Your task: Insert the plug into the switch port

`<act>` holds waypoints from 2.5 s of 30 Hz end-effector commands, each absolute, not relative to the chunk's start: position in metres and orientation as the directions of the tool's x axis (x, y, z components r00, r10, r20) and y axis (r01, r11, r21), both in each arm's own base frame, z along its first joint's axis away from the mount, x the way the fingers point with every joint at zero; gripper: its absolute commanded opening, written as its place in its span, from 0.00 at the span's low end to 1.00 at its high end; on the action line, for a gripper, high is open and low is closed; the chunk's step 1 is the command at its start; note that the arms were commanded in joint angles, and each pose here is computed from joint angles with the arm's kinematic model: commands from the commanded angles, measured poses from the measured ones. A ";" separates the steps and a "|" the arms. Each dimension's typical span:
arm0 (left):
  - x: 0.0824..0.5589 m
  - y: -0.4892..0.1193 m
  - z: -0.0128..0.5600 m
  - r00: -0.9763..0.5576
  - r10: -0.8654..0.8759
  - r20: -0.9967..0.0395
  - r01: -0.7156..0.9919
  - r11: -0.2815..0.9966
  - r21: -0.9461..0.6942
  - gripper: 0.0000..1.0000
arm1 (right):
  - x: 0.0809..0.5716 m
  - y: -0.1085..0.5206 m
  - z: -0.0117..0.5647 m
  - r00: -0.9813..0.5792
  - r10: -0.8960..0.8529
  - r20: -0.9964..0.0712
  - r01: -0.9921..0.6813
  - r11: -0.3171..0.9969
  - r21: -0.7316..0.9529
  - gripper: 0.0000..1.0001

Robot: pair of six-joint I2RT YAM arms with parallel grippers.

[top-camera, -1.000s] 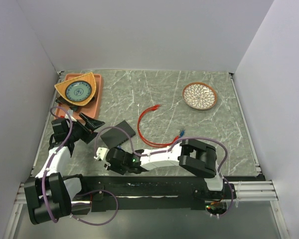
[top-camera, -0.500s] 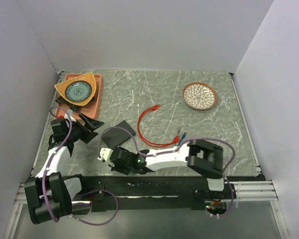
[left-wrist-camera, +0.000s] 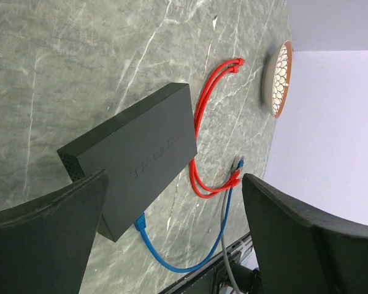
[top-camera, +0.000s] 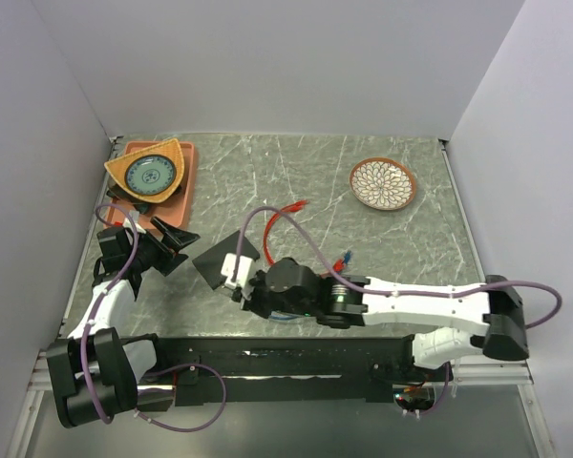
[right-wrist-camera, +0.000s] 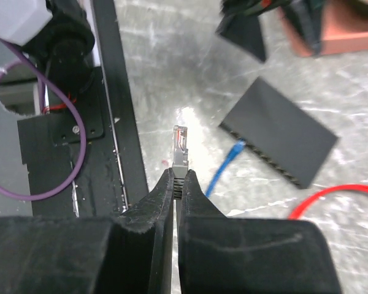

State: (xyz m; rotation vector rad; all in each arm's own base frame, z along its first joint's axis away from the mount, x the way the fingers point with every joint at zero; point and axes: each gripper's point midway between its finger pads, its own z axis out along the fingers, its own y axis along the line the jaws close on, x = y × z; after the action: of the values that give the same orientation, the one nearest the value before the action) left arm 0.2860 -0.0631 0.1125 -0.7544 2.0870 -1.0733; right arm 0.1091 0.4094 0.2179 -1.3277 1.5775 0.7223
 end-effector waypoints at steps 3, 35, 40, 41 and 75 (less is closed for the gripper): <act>0.289 -0.064 0.118 -0.618 -0.716 -0.323 -0.144 0.508 -0.850 0.96 | 0.135 0.364 0.278 0.040 -0.320 -0.947 -0.913 0.373 -0.164 0.00; 0.294 -0.082 0.166 -0.597 -0.646 -0.476 0.048 0.563 -0.825 0.96 | 0.192 0.281 0.346 0.038 -0.181 -0.983 -0.811 0.569 -0.137 0.00; 0.294 -0.111 0.187 -0.589 -0.597 -0.544 0.129 0.596 -0.793 0.98 | 0.209 0.309 0.282 -0.119 -0.212 -0.970 -0.854 0.521 -0.009 0.00; 0.294 -0.117 0.187 -0.595 -0.589 -0.546 0.137 0.595 -0.792 0.98 | 0.210 0.312 0.268 -0.146 -0.224 -0.964 -0.858 0.514 0.011 0.00; 0.258 -0.225 0.161 -0.783 -0.390 -0.485 0.272 0.487 -0.830 0.68 | 0.232 0.360 0.170 -0.467 -0.163 -0.869 -0.833 0.411 0.371 0.00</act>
State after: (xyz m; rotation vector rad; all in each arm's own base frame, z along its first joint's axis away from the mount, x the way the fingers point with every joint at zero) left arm 0.2556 -0.2142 0.1420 -0.1681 2.1588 -1.2785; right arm 0.2266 0.3538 0.1365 -0.8884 1.9952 0.9741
